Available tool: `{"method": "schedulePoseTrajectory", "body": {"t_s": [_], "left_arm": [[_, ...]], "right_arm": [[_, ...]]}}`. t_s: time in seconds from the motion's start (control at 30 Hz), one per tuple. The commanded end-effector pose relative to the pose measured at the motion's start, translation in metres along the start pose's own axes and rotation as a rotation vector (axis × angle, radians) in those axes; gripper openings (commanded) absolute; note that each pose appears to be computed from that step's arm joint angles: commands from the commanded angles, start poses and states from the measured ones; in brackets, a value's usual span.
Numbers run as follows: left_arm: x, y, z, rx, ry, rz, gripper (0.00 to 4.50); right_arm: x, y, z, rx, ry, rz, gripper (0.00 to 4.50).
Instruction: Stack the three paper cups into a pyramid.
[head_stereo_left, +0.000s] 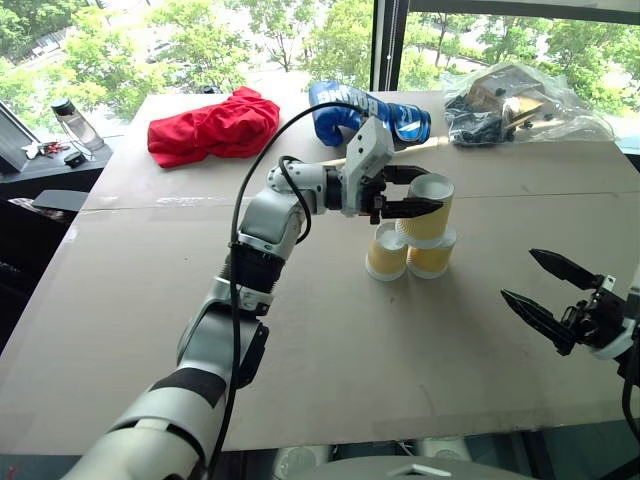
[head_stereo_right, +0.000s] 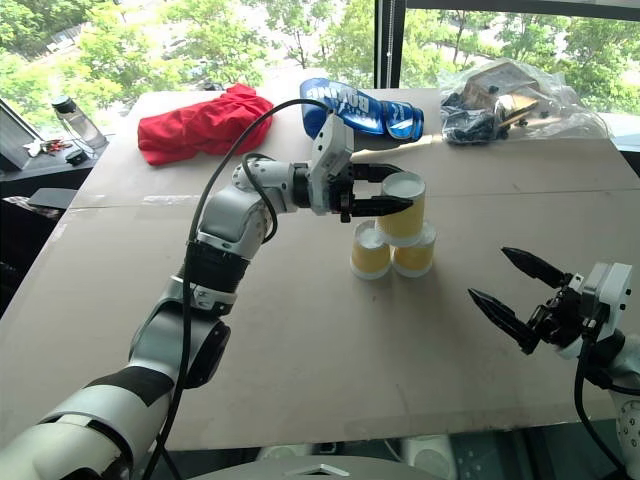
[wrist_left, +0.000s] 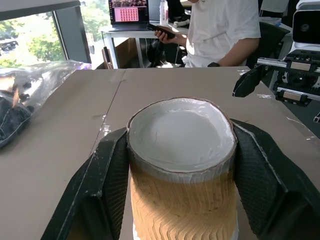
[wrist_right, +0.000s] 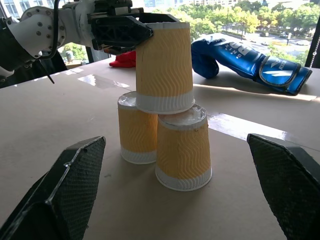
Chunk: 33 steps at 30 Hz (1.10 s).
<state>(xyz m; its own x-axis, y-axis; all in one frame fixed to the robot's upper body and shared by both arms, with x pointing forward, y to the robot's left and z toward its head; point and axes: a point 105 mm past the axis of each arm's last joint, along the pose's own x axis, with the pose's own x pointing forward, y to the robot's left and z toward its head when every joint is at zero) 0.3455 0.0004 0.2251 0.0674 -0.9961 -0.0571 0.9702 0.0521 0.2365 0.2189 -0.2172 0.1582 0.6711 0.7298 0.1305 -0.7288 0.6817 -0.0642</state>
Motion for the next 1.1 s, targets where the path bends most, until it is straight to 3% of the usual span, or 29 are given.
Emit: {"method": "schedulePoseTrajectory", "body": {"t_s": [0.03,0.1,0.17,0.27,0.6,1.0,1.1], "left_arm": [[0.002,-0.001,0.007,0.044,-0.018,-0.006,2.37],[0.002,-0.001,0.006,0.068,-0.010,0.002,2.37],[0.003,-0.001,0.009,0.080,-0.022,0.000,3.38],[0.003,-0.005,0.012,0.083,-0.039,-0.021,4.48],[0.002,-0.015,0.025,0.086,-0.073,-0.055,4.48],[0.000,-0.007,0.022,0.077,-0.078,0.004,4.48],[0.001,-0.003,0.032,0.079,-0.132,0.023,4.48]], "right_arm": [[-0.001,0.002,0.008,-0.033,-0.016,0.016,4.50],[-0.002,0.003,0.008,-0.033,-0.015,0.015,4.50],[-0.003,0.003,0.008,-0.034,-0.014,0.015,4.50],[-0.004,0.002,0.008,-0.041,-0.028,0.019,4.50],[-0.004,0.002,0.006,-0.034,-0.040,0.039,4.50],[-0.001,0.000,0.006,-0.035,-0.041,0.058,4.50],[-0.002,0.001,0.006,-0.036,-0.040,0.059,4.50]]}}
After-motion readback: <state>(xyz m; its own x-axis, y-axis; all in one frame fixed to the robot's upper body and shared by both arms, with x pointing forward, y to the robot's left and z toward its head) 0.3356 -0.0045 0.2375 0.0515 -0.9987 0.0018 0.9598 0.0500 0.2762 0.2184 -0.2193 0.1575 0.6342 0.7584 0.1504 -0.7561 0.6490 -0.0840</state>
